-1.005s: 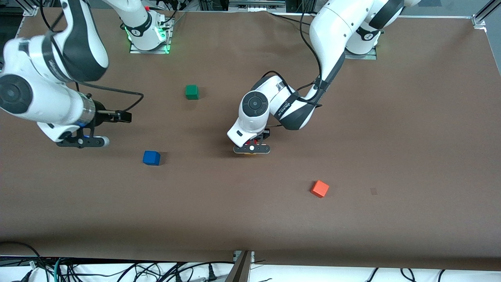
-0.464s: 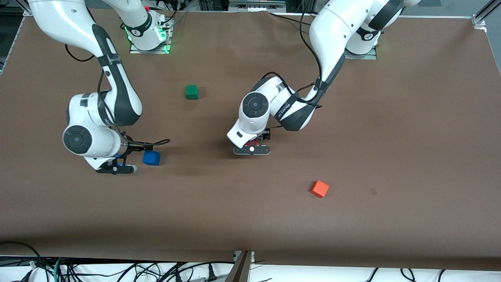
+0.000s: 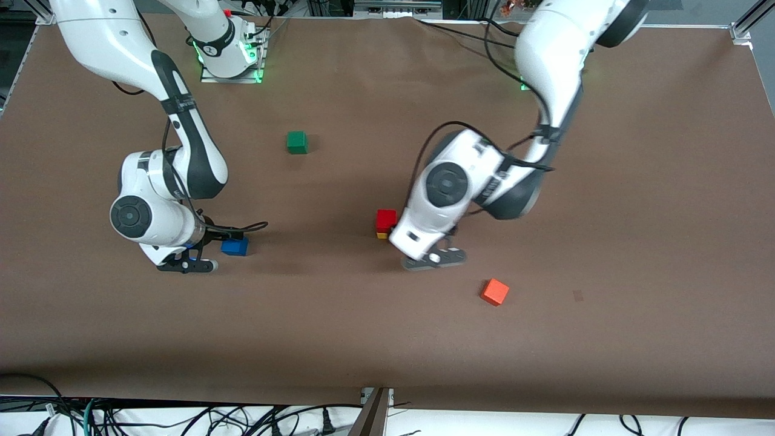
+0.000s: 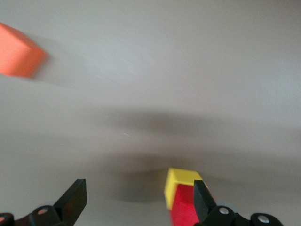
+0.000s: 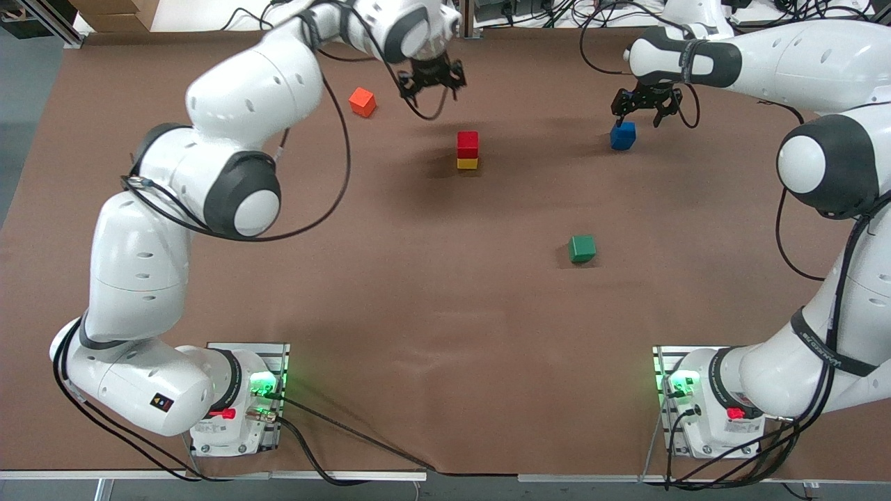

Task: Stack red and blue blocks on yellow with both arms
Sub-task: 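Grasp the blue cube with the right gripper while the left gripper withdraws, then carry the blue cube with the right gripper over the red cube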

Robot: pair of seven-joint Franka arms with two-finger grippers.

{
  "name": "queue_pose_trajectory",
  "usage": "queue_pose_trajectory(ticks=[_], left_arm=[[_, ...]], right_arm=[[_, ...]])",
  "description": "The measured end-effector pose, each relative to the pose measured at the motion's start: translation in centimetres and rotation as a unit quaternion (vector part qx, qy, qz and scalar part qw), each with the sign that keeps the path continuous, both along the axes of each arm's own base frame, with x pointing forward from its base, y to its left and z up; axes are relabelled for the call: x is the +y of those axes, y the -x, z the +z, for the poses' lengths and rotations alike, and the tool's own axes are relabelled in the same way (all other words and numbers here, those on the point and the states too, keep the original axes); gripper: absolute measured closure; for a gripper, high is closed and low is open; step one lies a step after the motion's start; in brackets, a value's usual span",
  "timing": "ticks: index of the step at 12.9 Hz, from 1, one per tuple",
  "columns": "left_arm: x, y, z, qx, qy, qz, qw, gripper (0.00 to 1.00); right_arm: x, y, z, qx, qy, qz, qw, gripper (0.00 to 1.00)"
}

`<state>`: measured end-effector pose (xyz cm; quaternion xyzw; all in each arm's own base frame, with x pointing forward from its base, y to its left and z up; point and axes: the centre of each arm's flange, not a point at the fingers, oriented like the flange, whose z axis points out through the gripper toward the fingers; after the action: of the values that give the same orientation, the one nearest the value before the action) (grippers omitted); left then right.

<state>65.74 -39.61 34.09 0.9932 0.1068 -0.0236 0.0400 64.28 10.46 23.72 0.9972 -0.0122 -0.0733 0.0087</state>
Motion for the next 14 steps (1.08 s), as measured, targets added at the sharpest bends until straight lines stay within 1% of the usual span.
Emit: queue_pose_trajectory(ticks=[3, 5, 6, 8, 9, 12, 14], left_arm=[[9.8, -4.5, 5.3, -0.024, 0.004, 0.016, 1.000, 0.00], [16.9, -5.8, 8.2, -0.014, -0.006, 0.017, 1.000, 0.00], [20.1, -6.1, 9.7, -0.009, -0.009, 0.022, 1.000, 0.00], [25.5, -5.9, 13.2, -0.005, -0.014, 0.030, 0.999, 0.00], [27.4, -5.5, 15.1, -0.005, -0.016, 0.025, 1.000, 0.00], [32.2, -3.9, 20.0, -0.013, -0.019, -0.012, 1.000, 0.00], [35.8, -2.8, 21.8, -0.004, -0.021, -0.033, 0.999, 0.00]], right_arm=[[0.3, 0.1, -2.4, -0.013, -0.001, 0.008, 1.000, 0.02], [0.2, 0.5, -3.9, -0.023, -0.002, 0.011, 1.000, 0.03], [0.2, 0.7, -4.2, -0.023, -0.002, 0.012, 1.000, 0.12], [0.2, 0.8, -4.2, -0.023, -0.002, 0.013, 1.000, 0.39], [0.2, 0.7, -4.1, -0.024, -0.002, 0.013, 1.000, 0.46], [1.5, 0.3, -2.5, -0.031, -0.010, 0.026, 0.999, 0.45], [5.2, -0.1, 1.6, -0.018, -0.026, 0.051, 0.998, 0.45]])
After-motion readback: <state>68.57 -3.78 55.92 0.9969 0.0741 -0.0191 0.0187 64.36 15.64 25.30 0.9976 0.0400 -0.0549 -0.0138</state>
